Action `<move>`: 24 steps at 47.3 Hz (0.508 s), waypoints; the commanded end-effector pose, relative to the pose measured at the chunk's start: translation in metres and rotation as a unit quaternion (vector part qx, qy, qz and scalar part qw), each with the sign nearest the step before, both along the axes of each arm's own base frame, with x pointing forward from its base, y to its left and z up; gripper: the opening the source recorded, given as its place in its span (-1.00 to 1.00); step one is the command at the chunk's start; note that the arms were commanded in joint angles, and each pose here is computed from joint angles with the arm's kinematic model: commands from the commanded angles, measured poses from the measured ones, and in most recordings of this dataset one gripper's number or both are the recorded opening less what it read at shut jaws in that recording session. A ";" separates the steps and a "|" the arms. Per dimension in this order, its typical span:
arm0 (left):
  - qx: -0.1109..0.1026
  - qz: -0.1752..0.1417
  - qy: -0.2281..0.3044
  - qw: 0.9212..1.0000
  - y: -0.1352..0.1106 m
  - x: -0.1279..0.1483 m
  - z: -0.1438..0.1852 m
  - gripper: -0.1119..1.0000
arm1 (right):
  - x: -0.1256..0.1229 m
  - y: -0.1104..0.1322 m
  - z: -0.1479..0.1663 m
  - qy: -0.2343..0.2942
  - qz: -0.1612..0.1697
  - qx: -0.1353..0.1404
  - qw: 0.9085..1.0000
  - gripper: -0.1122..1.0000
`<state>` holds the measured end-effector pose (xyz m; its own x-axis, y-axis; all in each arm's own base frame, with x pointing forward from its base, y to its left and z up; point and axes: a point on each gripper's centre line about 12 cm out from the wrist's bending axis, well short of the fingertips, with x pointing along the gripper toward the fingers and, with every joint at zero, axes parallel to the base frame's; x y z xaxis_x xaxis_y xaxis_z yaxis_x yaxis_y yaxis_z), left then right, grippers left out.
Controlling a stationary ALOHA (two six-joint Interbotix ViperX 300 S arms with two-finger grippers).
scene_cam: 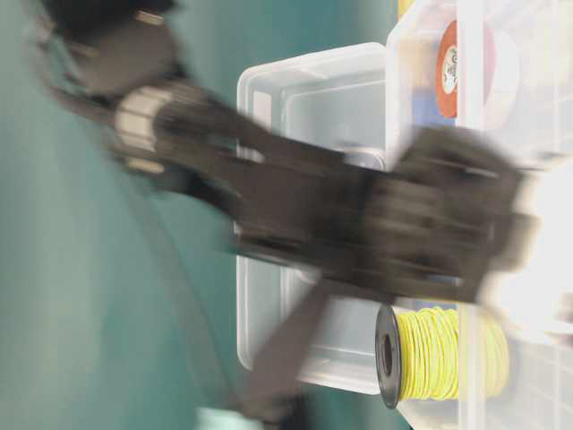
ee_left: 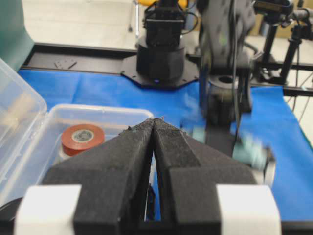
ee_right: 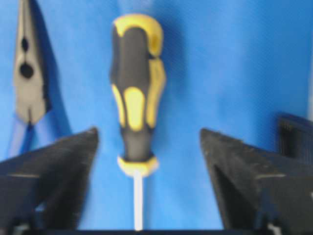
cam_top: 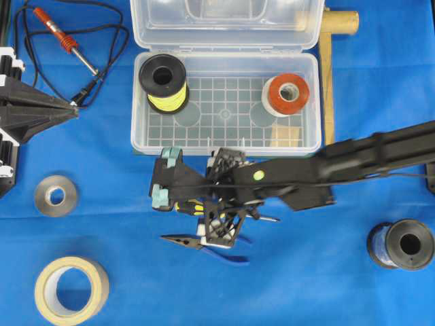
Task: Pick the screwdriver from the toolbox among several items.
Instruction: 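Lift the screwdriver out of the toolbox and lower it beside the blue pliers, then open the right gripper and withdraw it to the right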
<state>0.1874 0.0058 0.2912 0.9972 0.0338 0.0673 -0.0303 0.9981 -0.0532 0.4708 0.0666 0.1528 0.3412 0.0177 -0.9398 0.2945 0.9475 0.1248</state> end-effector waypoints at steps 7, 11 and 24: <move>-0.001 0.002 -0.003 1.000 0.001 0.001 0.003 -0.80 | -0.040 -0.009 0.119 -0.091 0.021 -0.041 0.995 0.62; -0.001 0.001 -0.003 1.000 0.000 0.001 0.003 -0.80 | -0.070 -0.016 0.150 -0.122 0.025 -0.066 0.990 0.62; -0.002 0.001 0.001 1.000 0.000 0.001 0.000 -0.80 | -0.179 -0.036 0.179 -0.233 0.042 -0.074 0.969 0.62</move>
